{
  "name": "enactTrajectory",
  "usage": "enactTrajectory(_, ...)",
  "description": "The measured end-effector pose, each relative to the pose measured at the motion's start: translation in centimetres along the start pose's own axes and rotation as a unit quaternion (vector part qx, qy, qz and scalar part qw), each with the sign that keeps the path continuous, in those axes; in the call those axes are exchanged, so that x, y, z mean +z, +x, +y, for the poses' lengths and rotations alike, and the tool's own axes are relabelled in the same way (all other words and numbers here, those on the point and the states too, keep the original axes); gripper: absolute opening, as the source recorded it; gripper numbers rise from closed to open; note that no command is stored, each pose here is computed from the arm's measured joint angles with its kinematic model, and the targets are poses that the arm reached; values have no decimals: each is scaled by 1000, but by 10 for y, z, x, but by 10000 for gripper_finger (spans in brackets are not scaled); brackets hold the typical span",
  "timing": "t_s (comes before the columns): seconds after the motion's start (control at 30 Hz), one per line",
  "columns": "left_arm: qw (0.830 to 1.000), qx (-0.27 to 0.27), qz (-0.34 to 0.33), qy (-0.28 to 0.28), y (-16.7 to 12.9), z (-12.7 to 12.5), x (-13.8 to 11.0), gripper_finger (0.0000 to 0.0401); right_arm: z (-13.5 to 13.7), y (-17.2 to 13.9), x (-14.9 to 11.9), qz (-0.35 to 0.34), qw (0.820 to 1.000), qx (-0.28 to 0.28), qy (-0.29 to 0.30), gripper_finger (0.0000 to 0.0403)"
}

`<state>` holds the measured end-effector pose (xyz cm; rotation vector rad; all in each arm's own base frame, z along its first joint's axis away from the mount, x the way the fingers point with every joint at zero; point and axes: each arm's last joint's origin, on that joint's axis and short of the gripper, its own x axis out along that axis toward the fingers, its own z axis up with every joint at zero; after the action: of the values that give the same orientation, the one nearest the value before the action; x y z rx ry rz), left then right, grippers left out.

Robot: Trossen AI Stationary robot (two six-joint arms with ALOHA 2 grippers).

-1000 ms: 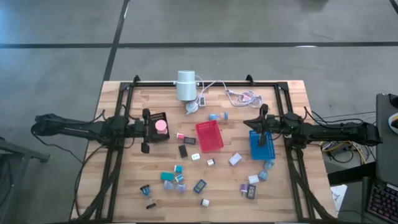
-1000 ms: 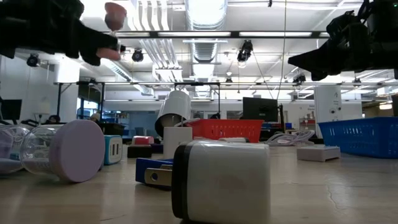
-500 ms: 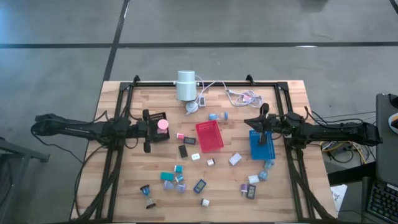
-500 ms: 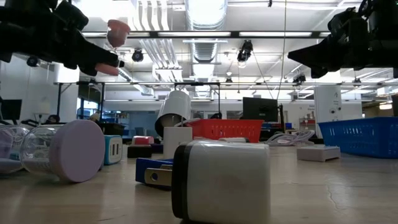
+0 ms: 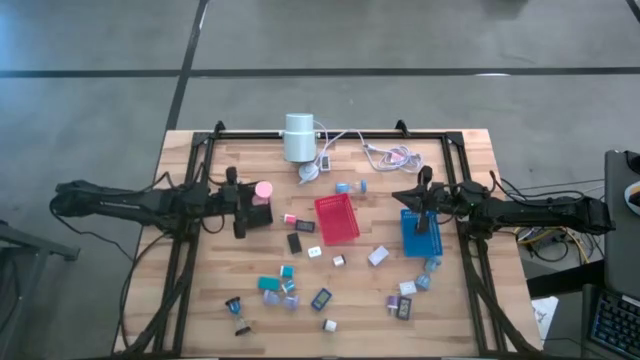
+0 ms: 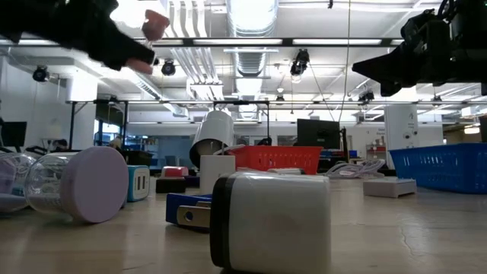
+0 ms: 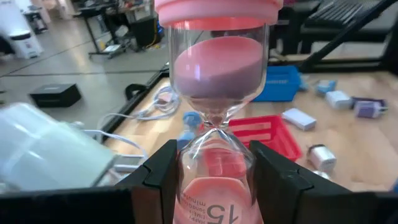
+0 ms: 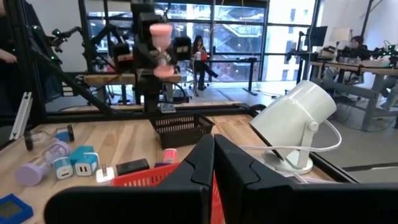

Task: Pick & Place Office items
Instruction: Put the pink hourglass into the blue bin

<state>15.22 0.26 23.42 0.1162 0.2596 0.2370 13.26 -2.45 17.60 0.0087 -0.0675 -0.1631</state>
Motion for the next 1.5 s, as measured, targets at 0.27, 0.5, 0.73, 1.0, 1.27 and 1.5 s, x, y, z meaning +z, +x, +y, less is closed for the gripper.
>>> enactTrajectory(0.27,986,100,117,66,21,6,73,151,0,0,0,1,1000,2,0,8)
enactTrajectory(0.5,964,88,201,149,64,-3,117,151,0,0,-1,3,1000,1,0,8)
enactTrajectory(0.73,938,71,280,192,102,-12,152,151,0,0,1,-6,1000,1,1,8)
enactTrajectory(1.0,917,32,327,226,150,-26,172,151,0,0,4,-19,1000,1,-22,8)
enactTrajectory(1.27,894,-3,364,260,198,-42,147,151,0,0,7,-34,998,0,-59,9)
enactTrajectory(1.5,880,-11,389,273,223,-52,127,152,4,3,16,-49,994,35,-91,49)
